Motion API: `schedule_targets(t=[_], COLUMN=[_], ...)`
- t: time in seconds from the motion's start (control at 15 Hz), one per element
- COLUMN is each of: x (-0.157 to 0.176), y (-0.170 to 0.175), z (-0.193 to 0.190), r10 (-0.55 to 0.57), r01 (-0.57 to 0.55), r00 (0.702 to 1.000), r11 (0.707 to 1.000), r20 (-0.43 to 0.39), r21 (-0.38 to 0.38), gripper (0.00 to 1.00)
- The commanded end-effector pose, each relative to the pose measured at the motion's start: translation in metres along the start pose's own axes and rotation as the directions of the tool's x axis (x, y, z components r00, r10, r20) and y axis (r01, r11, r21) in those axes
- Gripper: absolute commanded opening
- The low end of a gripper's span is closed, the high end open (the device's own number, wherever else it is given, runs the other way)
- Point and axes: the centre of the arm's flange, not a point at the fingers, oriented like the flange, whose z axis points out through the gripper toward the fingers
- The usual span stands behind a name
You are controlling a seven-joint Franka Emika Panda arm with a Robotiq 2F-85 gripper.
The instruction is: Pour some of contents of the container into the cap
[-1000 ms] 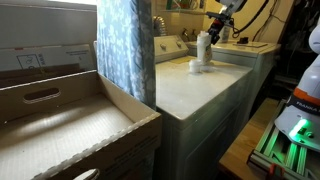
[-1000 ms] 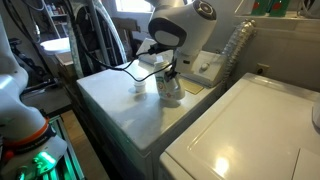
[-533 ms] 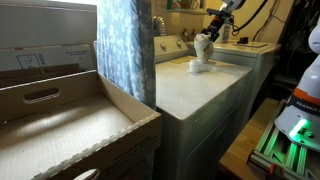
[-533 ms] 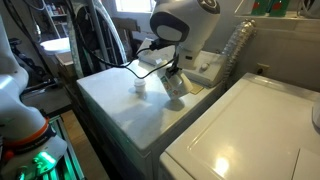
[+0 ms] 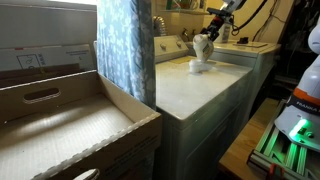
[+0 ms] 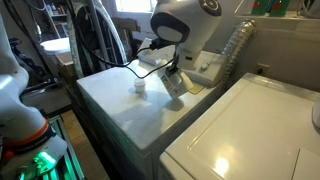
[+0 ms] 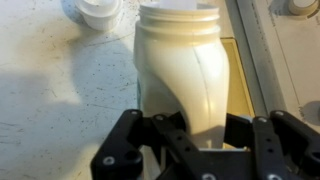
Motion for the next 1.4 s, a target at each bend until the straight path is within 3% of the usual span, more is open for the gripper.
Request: schedule_targets(t=[0.0, 0.53, 0.8, 1.33], x=[-0.012, -0.041, -0.057, -0.087], y=[-0.008, -0.019, -0.023, -0.030], z=[-0.026, -0.035, -0.029, -0.009], r10=[-0.040, -0.127, -0.178, -0.270], r01=[0.039, 0.129, 0.165, 0.205], r00=[0.998, 0.992, 0.983, 0.953], r11=[0.999, 0.985, 0.961, 0.910], r20=[0.055, 0.023, -0.039, -0.138], r21=[0.024, -0.115, -0.221, -0.360], gripper=[0.00, 0.00, 0.00, 0.00])
